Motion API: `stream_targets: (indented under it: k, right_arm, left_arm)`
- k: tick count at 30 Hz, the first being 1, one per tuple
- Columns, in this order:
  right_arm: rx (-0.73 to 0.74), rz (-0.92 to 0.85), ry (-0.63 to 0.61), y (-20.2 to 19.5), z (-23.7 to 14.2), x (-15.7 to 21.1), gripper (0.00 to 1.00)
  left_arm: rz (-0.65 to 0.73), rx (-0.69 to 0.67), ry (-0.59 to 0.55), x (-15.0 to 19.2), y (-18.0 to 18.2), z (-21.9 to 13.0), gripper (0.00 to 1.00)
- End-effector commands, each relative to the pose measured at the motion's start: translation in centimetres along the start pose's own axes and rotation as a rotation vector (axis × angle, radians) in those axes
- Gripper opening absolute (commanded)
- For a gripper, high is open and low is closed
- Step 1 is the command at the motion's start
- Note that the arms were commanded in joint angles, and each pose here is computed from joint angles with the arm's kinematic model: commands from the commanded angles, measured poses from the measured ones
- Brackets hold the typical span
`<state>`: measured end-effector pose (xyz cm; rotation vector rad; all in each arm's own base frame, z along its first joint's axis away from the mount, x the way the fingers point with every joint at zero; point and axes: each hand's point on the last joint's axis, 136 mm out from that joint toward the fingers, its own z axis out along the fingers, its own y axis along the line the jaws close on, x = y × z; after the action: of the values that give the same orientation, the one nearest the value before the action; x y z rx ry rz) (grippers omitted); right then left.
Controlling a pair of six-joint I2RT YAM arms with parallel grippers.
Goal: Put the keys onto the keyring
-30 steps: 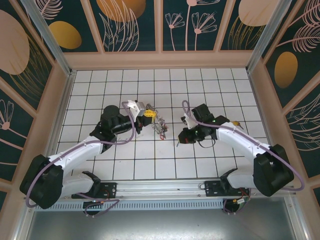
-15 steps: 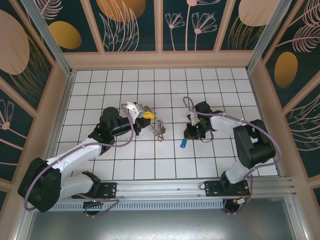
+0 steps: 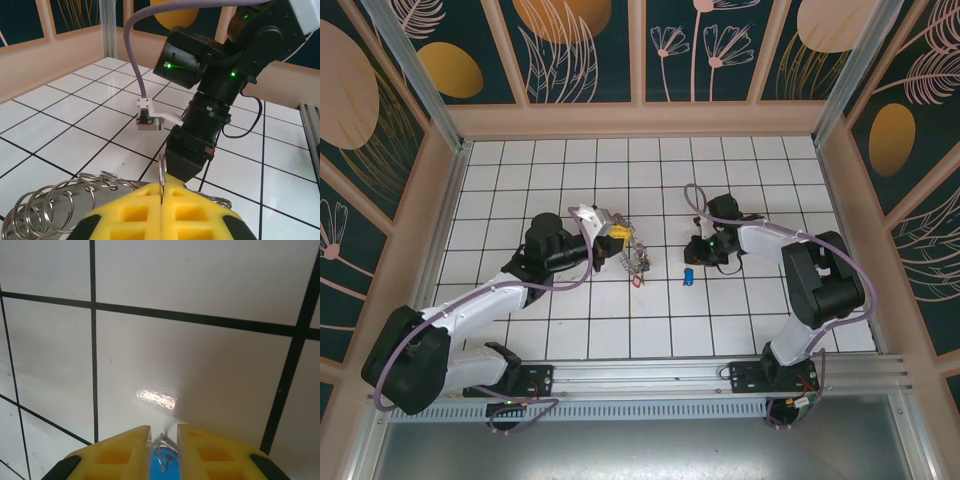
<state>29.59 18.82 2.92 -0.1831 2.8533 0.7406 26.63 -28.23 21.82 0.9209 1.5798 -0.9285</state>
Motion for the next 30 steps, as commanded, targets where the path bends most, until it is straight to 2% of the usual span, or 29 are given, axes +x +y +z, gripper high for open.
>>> stream_targets:
  k: [1,16,23,30]
  right_arm:
    - [0.004,-0.003,-0.021,0.2,-0.5,-0.1,0.21]
    - [0.098,-0.043,0.037,-0.4,0.0,1.3,0.17]
    - [0.085,-0.049,0.028,0.0,-0.3,1.2,0.12]
    - [0.077,-0.049,0.017,0.3,-0.3,1.0,0.11]
  left_arm:
    - [0.055,0.027,-0.070,-2.8,-0.3,0.2,0.00]
    - [0.053,0.038,-0.069,-2.8,-0.3,0.5,0.00]
    - [0.052,0.033,-0.069,-2.8,-0.3,0.3,0.00]
    - [0.052,0.034,-0.073,-2.9,-0.3,0.3,0.00]
